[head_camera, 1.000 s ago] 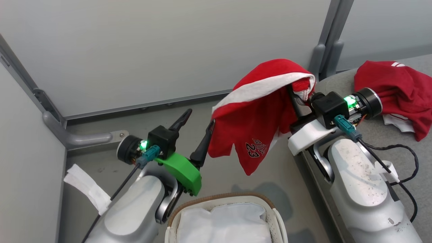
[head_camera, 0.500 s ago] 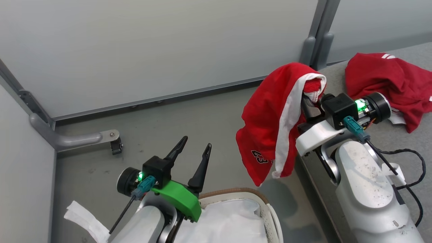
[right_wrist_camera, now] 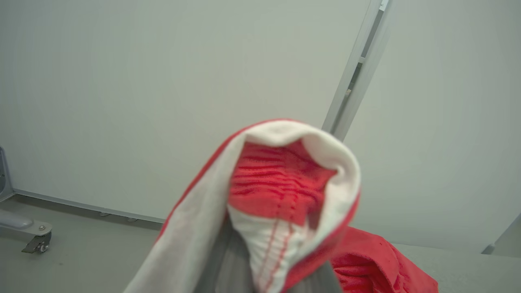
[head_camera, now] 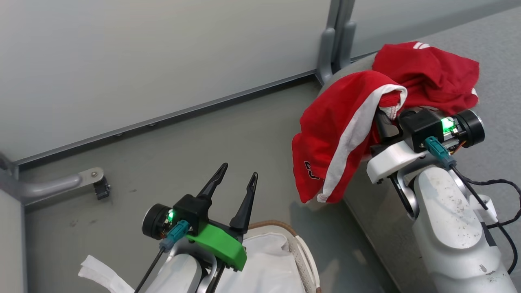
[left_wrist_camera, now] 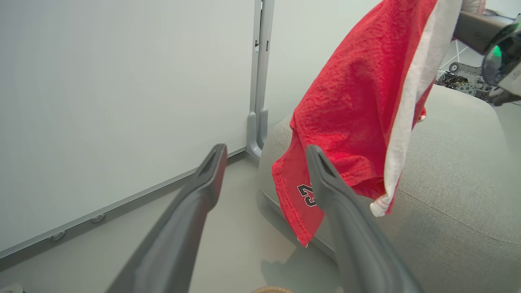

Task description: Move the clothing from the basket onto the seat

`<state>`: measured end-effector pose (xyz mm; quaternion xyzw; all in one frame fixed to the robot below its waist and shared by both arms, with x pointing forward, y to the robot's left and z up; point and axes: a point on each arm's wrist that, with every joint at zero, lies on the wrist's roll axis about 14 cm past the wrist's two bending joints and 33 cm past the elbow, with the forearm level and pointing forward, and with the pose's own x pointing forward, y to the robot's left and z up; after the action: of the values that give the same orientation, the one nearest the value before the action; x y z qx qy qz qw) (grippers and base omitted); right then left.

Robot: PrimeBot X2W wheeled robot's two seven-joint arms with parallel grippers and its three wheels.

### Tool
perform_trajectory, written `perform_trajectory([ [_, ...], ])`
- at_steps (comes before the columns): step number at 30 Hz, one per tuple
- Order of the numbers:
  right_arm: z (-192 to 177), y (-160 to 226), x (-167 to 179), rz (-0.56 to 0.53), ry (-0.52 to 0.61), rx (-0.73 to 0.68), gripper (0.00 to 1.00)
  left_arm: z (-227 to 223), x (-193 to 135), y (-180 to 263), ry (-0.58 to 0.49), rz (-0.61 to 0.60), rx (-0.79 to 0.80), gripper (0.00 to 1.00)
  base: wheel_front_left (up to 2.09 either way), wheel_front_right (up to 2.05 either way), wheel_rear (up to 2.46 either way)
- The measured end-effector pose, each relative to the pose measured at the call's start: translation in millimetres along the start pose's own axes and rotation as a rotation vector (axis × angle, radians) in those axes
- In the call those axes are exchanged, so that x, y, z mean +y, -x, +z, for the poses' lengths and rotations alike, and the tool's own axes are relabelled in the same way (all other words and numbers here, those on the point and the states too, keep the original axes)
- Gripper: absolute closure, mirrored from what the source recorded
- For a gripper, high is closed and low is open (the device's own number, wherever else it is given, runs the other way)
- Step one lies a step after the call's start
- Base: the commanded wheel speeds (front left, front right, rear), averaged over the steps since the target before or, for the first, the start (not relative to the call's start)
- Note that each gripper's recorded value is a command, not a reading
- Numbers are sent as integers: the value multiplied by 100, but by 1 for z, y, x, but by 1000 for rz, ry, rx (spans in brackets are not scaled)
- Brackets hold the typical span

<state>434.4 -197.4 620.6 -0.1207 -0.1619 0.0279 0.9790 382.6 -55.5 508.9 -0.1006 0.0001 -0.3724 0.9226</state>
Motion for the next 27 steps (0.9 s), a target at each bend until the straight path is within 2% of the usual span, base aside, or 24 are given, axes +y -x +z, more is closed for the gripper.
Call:
perform_trajectory([
  [12,-19,50,-76,-201,70,100,100,-28,-57,-37,29,-215,52,0,0,0,0],
  [19,-29,75,-107,-288,106,161,100,-46,-84,-50,63,-316,86,0,0,0,0],
  [24,-38,77,-120,-320,134,194,100,-59,-89,-53,89,-346,109,0,0,0,0],
  [27,-23,57,-138,-340,195,151,100,-66,-86,-53,95,-348,118,0,0,0,0],
])
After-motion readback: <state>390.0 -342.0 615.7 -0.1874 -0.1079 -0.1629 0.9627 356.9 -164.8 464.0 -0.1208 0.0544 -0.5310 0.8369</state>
